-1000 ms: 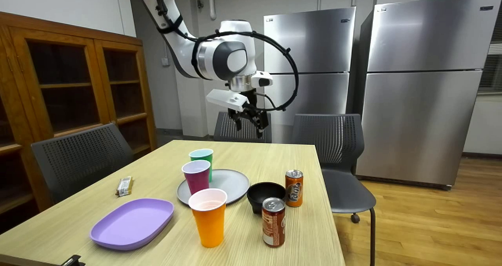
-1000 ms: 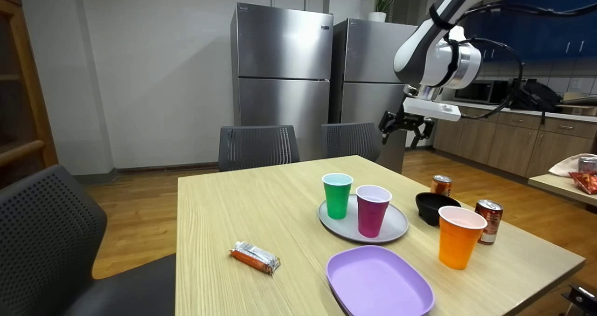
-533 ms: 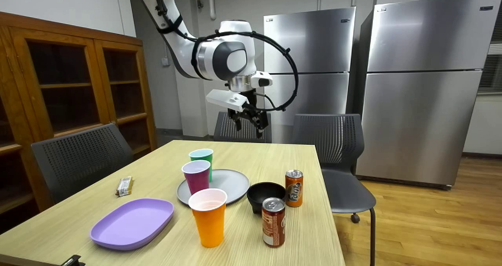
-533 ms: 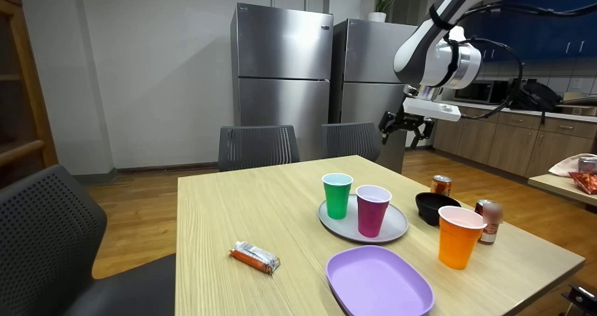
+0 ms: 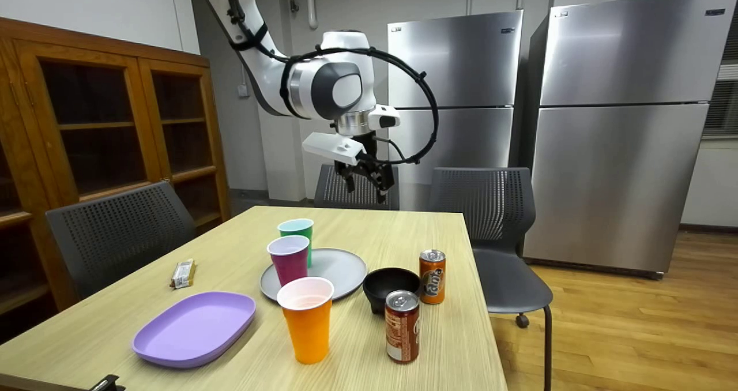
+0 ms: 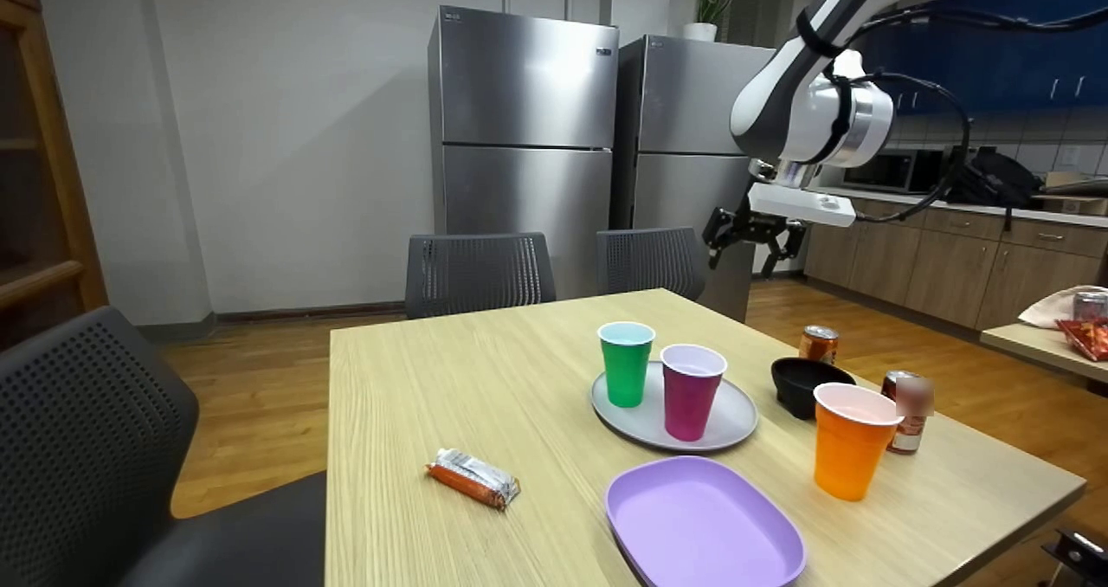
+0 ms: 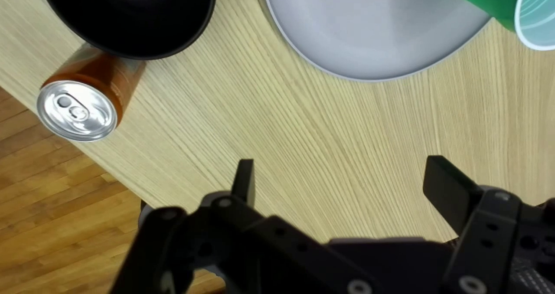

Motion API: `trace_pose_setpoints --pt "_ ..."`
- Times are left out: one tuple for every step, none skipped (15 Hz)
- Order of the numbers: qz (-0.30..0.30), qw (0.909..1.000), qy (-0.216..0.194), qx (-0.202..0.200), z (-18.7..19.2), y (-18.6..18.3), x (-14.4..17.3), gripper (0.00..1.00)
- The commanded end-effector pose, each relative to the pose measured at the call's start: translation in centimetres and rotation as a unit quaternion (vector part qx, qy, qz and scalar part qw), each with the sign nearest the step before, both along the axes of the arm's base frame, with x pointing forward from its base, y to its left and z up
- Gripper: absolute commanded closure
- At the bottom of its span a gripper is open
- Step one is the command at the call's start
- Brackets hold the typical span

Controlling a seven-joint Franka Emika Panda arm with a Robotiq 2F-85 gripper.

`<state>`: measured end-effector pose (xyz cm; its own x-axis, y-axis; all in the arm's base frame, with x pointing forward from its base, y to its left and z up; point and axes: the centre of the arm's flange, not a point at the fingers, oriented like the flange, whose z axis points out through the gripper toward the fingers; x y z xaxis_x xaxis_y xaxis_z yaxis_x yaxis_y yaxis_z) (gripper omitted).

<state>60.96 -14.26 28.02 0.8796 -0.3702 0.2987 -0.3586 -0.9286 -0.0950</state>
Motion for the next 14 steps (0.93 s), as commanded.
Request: trace_pose_setpoints --pt "0.025 0.9995 -0.02 0.001 1.5 -0.1 -2.2 0.0" --pt "0.033 0.9993 -0.02 0.0 1.7 -0.4 -2.5 0.0" --pt "0.041 0.999 -0.018 -0.001 1.7 -0.8 -2.8 0.0" --pt "0.049 0.9987 -0.013 -0.003 1.5 -1.3 -3.0 0.0" --pt "0.057 0.9983 -0.007 -0.006 1.2 -2.0 -3.2 0.0" --pt "0.068 0.9976 -0.003 -0.009 0.8 -2.8 -3.4 0.0" --pt "0.076 0.9969 0.001 -0.021 0.3 -3.6 -3.6 0.0" --pt "0.083 0.9963 0.006 -0.023 0.0 -4.5 -3.8 0.0" --pt "0.086 0.9959 0.007 -0.029 -0.2 -5.3 -4.0 0.0" --pt "0.089 0.9956 0.009 -0.03 -0.5 -6.1 -4.2 0.0" --pt "0.089 0.9955 0.01 -0.031 -0.8 -6.9 -4.4 0.0" --pt "0.087 0.9953 0.0 -0.042 -1.4 -7.7 -4.6 0.0" --pt "0.087 0.9952 0.001 -0.045 -1.7 -8.4 -4.8 0.0" --pt "0.083 0.9953 0.002 -0.049 -2.2 -9.2 -4.8 0.0"
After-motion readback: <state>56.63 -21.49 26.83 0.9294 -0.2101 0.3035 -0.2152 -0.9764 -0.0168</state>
